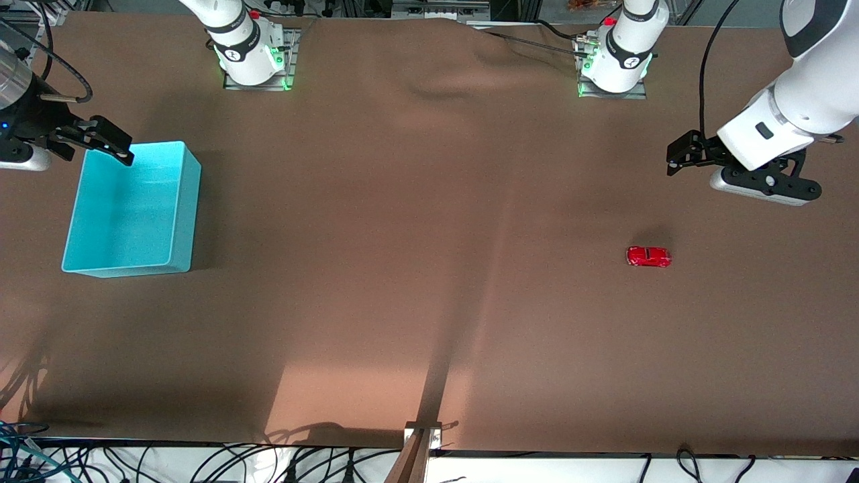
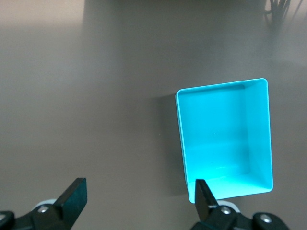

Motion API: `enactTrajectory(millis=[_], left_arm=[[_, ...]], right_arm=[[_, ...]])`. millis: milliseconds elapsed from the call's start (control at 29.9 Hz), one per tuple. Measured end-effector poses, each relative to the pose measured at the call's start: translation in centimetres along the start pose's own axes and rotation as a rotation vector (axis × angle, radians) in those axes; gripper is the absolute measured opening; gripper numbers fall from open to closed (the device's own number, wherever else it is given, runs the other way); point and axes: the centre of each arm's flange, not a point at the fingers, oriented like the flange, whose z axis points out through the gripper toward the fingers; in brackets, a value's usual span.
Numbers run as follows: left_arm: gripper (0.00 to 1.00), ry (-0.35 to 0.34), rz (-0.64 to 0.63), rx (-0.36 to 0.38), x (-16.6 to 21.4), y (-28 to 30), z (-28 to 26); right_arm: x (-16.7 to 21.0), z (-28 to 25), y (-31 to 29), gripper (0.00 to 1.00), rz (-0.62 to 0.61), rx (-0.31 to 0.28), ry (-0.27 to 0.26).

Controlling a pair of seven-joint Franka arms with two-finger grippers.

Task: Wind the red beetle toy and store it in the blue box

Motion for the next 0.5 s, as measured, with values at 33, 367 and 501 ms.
enactTrajectory(millis=[33,367,501], left_arm=[[1.0,0.0,0.0,0.0,0.0,0.0,0.0],[1.0,-0.001,0.0,0.0,-0.01,-0.01,-0.01],[1.0,-0.004,-0.001,0.0,-0.04,-0.08,0.03]], right_arm=[[0.01,0.04,-0.11,1.0,-0.002,0.0,-0.001],[0.04,0.15,-0.35,1.0,-0.006,0.0,-0.003],[0.05,0.14,-0.32,1.0,-0.006,0.0,-0.002]])
